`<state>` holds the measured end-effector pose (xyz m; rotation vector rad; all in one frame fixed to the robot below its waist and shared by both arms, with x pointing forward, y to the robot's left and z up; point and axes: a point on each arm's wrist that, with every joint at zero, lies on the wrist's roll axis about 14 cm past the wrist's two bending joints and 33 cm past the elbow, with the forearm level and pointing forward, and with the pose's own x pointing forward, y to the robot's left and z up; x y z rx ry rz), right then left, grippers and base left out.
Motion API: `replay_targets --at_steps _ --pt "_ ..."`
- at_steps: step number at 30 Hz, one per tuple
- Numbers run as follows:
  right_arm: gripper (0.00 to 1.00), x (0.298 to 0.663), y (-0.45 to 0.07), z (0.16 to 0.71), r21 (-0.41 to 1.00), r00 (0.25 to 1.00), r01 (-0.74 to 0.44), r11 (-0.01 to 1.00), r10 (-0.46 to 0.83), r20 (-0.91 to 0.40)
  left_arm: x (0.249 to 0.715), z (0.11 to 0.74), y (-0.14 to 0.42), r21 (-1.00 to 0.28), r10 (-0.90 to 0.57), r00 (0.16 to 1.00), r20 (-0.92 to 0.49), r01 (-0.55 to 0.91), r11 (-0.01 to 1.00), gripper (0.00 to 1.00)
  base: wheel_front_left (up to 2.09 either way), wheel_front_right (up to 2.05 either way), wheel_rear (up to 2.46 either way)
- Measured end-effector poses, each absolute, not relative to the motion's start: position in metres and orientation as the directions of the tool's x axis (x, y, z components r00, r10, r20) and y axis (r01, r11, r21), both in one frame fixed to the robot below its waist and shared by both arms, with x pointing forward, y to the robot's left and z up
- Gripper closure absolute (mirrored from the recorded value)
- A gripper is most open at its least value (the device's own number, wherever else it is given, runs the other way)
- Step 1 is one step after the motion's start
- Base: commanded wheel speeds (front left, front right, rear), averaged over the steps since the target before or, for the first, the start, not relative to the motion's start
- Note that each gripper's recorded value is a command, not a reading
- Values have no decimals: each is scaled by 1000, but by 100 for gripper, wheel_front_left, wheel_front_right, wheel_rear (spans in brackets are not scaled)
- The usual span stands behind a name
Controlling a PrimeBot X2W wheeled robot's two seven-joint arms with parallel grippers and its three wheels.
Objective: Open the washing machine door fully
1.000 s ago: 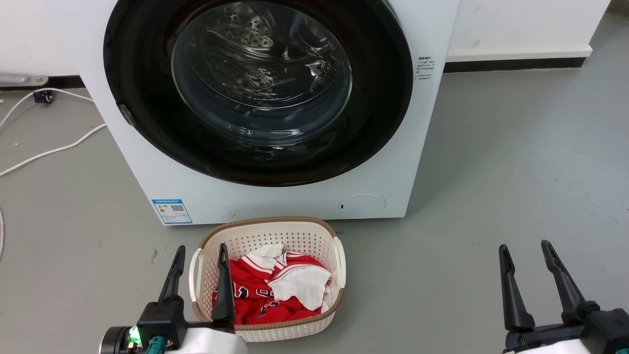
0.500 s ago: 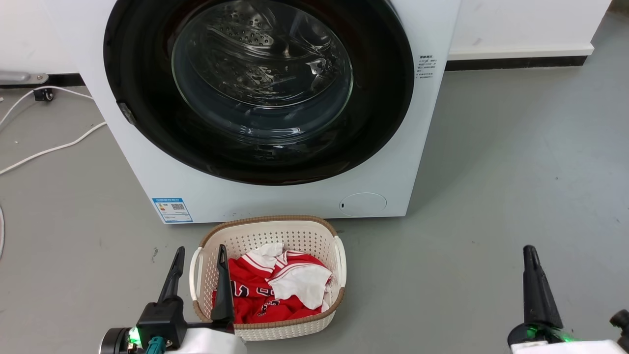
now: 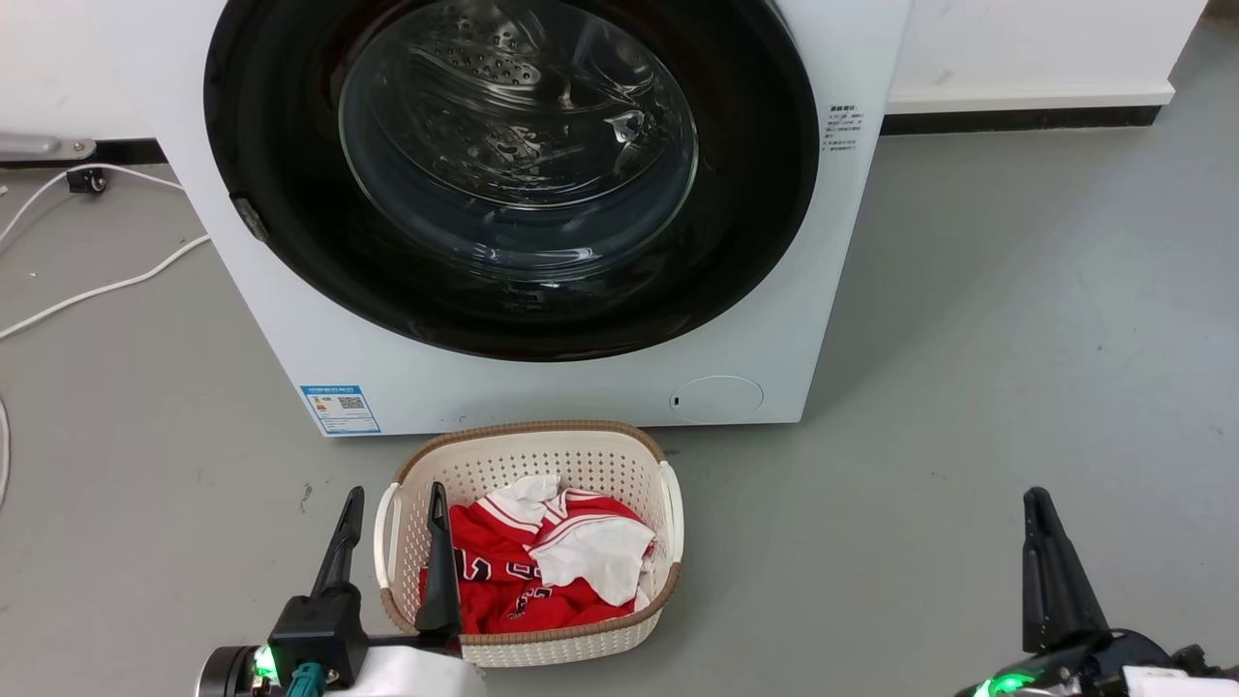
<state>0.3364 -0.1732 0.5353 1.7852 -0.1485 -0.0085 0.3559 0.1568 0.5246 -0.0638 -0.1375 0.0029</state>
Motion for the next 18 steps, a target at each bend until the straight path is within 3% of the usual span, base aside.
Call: replay_targets --at_steps 5,7,18 --pt "100 334 -177 533 973 995 -90 -211 -49 82 356 524 157 -64 10 991 135 -2 998 0 0 0 0" --pt "100 334 -177 533 983 996 -87 -162 -27 84 356 524 158 -64 12 991 133 -3 998 0 0 0 0" --pt "100 333 -184 529 992 997 -79 -101 -25 77 356 522 159 -60 16 991 129 -8 998 0 0 0 0"
